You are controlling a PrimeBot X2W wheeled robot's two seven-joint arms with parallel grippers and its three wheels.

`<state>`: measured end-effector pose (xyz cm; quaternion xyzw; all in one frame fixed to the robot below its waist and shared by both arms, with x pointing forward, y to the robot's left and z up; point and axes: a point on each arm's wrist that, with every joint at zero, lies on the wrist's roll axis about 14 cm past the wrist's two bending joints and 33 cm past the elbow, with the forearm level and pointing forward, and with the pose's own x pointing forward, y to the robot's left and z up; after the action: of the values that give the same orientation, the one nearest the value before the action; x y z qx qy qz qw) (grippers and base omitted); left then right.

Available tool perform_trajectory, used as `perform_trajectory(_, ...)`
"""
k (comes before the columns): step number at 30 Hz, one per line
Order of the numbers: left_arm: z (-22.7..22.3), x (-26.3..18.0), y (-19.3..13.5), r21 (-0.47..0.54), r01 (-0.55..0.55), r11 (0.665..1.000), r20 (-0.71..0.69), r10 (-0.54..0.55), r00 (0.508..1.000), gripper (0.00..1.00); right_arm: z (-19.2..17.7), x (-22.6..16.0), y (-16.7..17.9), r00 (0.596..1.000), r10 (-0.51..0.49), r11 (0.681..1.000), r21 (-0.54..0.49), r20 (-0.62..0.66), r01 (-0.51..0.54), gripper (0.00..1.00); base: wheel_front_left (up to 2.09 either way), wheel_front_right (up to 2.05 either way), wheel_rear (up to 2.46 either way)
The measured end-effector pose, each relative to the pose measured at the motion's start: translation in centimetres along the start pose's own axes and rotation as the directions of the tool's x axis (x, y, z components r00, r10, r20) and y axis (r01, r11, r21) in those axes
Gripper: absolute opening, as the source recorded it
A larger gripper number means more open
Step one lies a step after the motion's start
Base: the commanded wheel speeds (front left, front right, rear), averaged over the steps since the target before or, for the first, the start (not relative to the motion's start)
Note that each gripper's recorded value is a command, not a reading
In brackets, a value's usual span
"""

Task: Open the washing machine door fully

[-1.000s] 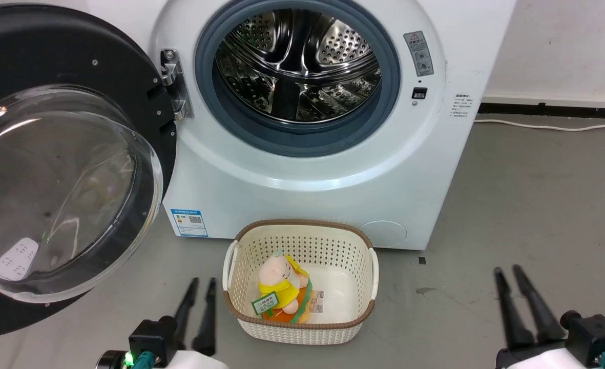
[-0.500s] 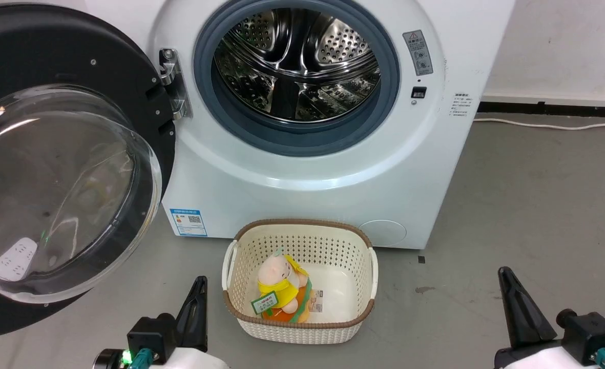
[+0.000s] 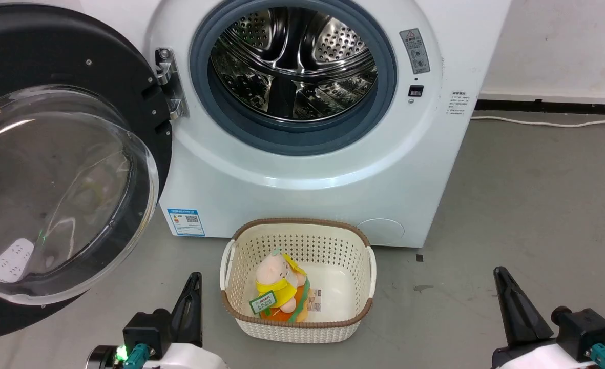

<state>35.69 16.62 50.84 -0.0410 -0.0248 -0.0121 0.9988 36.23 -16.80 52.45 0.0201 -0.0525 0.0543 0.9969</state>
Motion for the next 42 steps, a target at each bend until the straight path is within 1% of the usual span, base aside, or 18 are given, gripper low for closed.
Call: perform_trajectory(42, 0.75, 0.77, 0.26, 0.056, 0.002, 0.998, -0.024, -0.001, 1.000, 0.00, -0.30, 0.31, 0.30, 0.998, 0.011, 0.999, -0.031, -0.060, -0.013, 0.00, 0.00, 0.00, 0.00)
